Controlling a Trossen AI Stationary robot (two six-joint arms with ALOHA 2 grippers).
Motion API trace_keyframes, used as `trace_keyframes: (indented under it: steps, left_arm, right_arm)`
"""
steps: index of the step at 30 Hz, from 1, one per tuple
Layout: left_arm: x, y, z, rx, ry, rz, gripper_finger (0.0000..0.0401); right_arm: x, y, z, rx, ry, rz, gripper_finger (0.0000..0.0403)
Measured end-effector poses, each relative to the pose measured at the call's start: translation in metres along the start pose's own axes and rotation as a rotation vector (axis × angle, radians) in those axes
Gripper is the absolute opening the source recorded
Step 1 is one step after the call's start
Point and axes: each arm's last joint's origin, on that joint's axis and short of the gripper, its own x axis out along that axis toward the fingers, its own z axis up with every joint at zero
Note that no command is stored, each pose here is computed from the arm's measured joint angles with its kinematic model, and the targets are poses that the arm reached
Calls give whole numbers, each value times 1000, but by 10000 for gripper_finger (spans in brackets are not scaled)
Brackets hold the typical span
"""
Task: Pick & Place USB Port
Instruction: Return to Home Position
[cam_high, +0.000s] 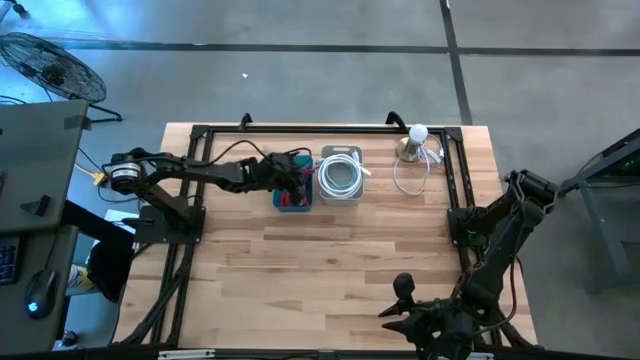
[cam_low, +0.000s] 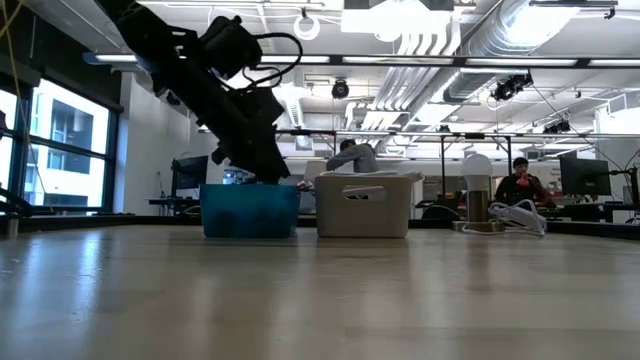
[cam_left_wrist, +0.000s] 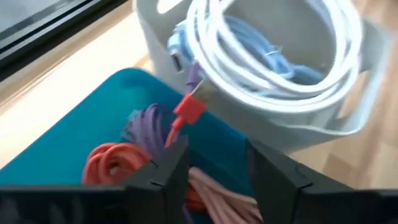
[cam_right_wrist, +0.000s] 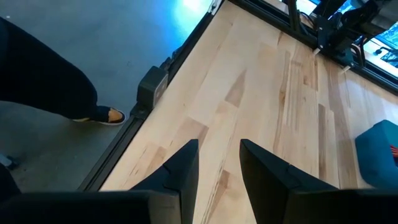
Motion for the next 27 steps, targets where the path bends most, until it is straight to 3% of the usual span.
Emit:
trace_keyframes:
  steps: [7, 16, 22, 27]
  left_arm:
    - [-26, 1, 34, 45, -126, -166, 198]
    - [-115, -7, 94, 292, -482, -370, 205]
    - [-171, 2, 94, 461, -604, -343, 205]
    - [-203, 15, 77, 576, -545, -222, 205]
  right_arm:
    - [0, 0, 0, -2, 1, -1, 110]
    - [-2, -14, 5, 20, -1, 8, 110]
    - [-20, -44, 19, 48, -65, 39, 110]
    - [-51, -84, 33, 71, -170, 42, 110]
